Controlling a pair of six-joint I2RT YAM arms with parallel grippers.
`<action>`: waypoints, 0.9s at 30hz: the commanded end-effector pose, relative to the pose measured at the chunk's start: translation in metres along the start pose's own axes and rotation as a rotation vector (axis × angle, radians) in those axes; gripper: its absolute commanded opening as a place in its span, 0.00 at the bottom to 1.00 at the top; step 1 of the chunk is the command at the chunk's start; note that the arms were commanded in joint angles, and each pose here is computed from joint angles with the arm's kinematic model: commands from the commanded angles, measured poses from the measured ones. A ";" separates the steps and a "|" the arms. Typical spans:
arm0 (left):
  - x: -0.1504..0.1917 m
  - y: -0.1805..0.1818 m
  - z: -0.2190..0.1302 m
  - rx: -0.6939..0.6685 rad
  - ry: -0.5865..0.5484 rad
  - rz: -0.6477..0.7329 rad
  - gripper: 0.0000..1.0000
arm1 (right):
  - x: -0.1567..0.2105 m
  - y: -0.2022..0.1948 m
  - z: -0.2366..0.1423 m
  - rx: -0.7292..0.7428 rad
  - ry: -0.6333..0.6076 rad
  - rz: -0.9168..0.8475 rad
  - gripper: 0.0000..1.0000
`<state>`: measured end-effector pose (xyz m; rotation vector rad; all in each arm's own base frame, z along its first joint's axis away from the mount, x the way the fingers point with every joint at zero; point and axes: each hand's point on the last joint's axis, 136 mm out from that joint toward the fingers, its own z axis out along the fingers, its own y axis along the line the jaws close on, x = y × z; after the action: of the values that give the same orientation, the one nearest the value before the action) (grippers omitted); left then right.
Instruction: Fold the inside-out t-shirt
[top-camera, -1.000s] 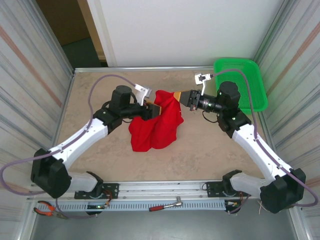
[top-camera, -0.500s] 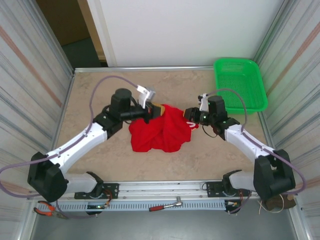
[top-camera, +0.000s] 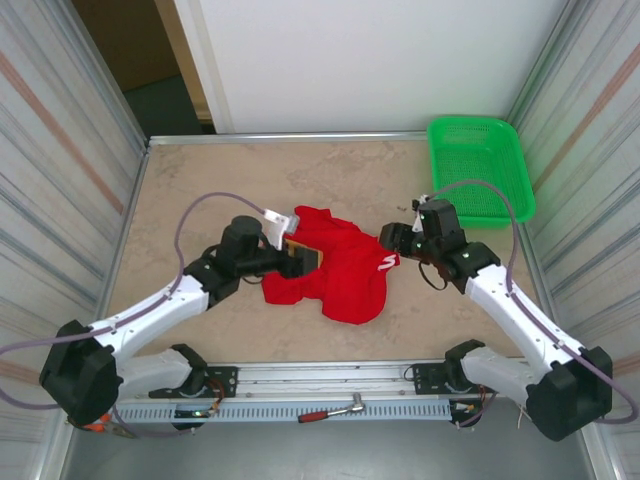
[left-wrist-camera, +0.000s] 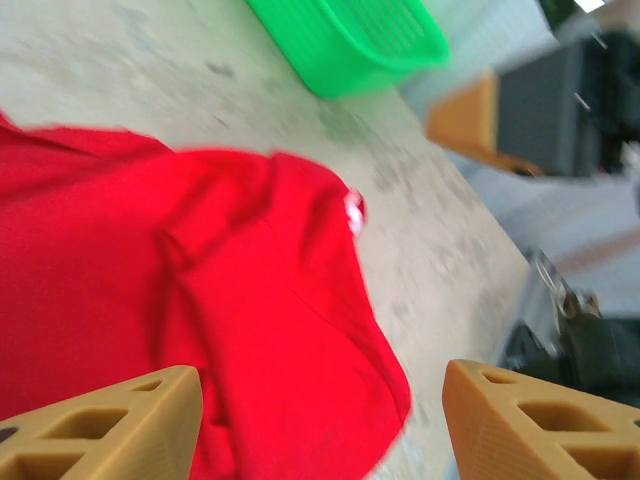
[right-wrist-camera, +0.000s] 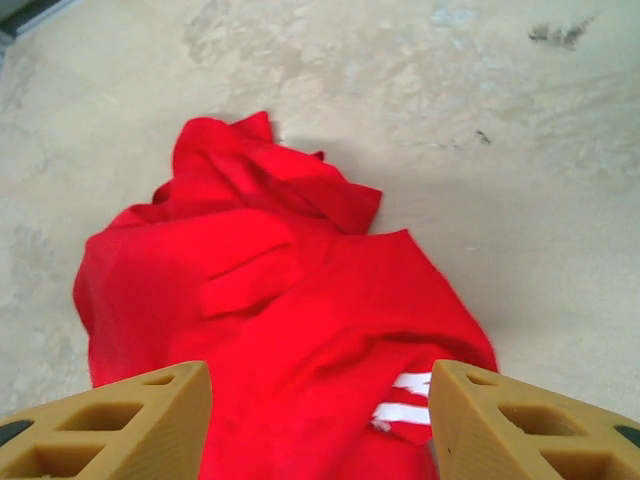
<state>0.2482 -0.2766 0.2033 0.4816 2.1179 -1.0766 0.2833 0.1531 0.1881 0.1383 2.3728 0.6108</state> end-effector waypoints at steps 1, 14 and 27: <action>-0.016 0.023 -0.007 -0.159 -0.017 -0.086 0.65 | 0.025 0.016 -0.011 0.048 0.083 -0.125 0.58; -0.031 0.107 -0.079 -0.422 -0.222 -0.409 0.67 | 0.141 0.081 0.066 0.191 0.326 -0.393 0.57; -0.036 0.100 -0.099 -0.382 -0.246 -0.379 0.68 | 0.104 0.062 0.061 0.351 0.224 -0.419 0.00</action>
<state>0.2970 -0.1379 0.2178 -0.2553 2.1544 -0.8272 0.2263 0.2675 0.0665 -0.3132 2.6977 -0.0229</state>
